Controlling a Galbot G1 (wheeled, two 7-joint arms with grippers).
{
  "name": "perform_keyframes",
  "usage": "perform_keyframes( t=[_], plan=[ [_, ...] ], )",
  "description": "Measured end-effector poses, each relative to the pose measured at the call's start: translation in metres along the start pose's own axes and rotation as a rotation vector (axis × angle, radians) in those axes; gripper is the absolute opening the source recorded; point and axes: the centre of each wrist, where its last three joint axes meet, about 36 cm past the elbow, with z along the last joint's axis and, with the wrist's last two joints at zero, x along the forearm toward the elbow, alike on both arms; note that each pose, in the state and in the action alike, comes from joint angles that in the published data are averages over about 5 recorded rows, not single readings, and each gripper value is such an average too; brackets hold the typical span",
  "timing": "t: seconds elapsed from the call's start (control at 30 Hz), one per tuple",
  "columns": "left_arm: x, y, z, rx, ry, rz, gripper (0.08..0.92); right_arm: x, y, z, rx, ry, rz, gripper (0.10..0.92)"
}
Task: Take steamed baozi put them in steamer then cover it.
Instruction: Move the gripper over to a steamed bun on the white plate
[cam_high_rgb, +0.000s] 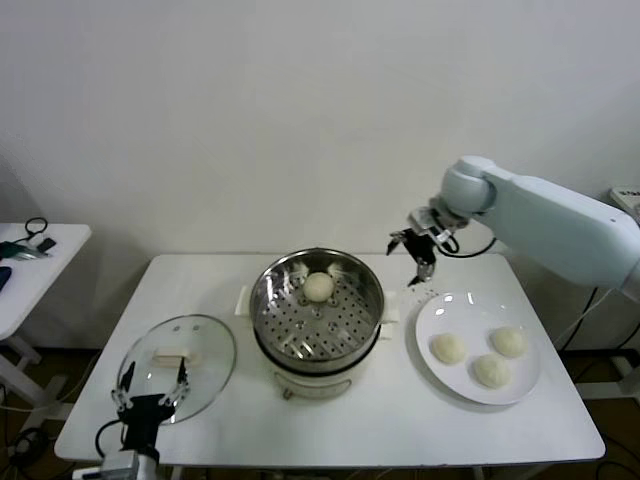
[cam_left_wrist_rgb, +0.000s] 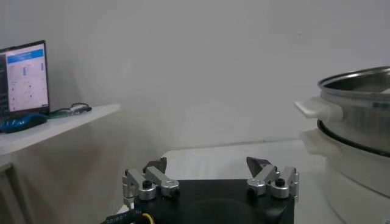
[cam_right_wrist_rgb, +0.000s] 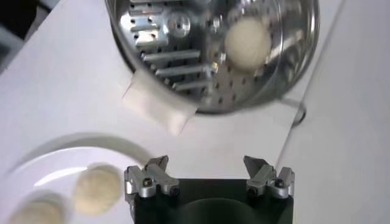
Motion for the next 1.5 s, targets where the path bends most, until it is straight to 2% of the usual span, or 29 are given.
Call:
perform_keyframes(
  t=[0.37, 0.73, 1.3, 1.5],
  plan=[
    [0.001, 0.0, 0.0, 0.002, 0.005, -0.004, 0.823, -0.057, 0.046, 0.053, -0.191, 0.023, -0.09, 0.823],
    [0.005, 0.004, 0.004, 0.009, 0.017, -0.016, 0.823, -0.108, 0.084, 0.073, -0.265, 0.046, -0.164, 0.823],
    [0.005, 0.003, 0.009, 0.013, 0.026, -0.017, 0.823, -0.141, 0.094, 0.081, -0.294, 0.063, -0.182, 0.823],
    [0.005, 0.003, 0.01, 0.013, 0.028, -0.016, 0.823, -0.143, 0.093, 0.081, -0.297, 0.059, -0.181, 0.753]
  ],
)
